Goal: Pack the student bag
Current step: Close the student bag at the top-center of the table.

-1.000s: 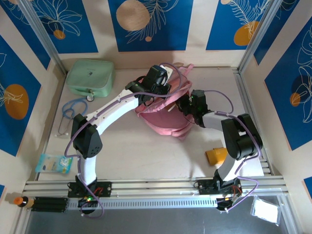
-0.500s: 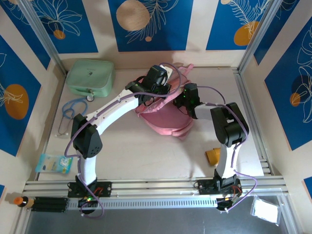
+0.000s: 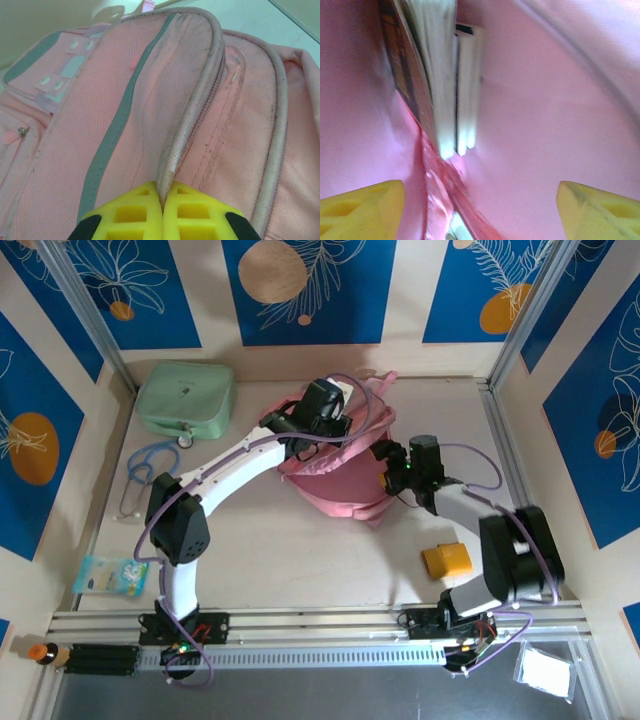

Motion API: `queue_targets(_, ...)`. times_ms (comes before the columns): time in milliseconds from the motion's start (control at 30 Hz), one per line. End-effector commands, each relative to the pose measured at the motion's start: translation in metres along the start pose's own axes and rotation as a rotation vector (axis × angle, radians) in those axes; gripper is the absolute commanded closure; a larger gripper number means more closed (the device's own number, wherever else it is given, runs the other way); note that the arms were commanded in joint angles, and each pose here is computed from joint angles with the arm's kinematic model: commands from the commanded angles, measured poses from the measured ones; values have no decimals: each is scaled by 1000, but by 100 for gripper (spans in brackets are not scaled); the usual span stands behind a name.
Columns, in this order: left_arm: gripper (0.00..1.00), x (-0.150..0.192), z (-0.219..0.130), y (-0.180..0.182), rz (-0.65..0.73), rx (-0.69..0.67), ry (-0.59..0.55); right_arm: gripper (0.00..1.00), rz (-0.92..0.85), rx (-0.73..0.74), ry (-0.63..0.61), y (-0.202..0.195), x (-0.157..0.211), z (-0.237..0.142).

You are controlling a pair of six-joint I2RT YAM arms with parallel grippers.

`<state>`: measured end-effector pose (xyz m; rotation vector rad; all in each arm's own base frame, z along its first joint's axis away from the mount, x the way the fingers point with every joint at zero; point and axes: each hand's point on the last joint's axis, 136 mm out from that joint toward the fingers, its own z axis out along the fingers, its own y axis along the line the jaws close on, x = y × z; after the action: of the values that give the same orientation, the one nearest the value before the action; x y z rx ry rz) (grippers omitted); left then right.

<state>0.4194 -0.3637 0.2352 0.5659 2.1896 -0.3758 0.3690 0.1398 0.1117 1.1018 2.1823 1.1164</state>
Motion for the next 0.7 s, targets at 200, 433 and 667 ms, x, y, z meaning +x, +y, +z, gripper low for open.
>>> queue_targets(200,60,3,1,-8,-130,99,-12,22,-181,339,-266,-65,-16,-86)
queue_targets(433,25,49,0,43,-385,97,48,19,-286,281,-267,-46,-9,-95)
queue_targets(667,24,139,6,124,-762,-8,132,19,-307,311,-165,-47,3,-74)
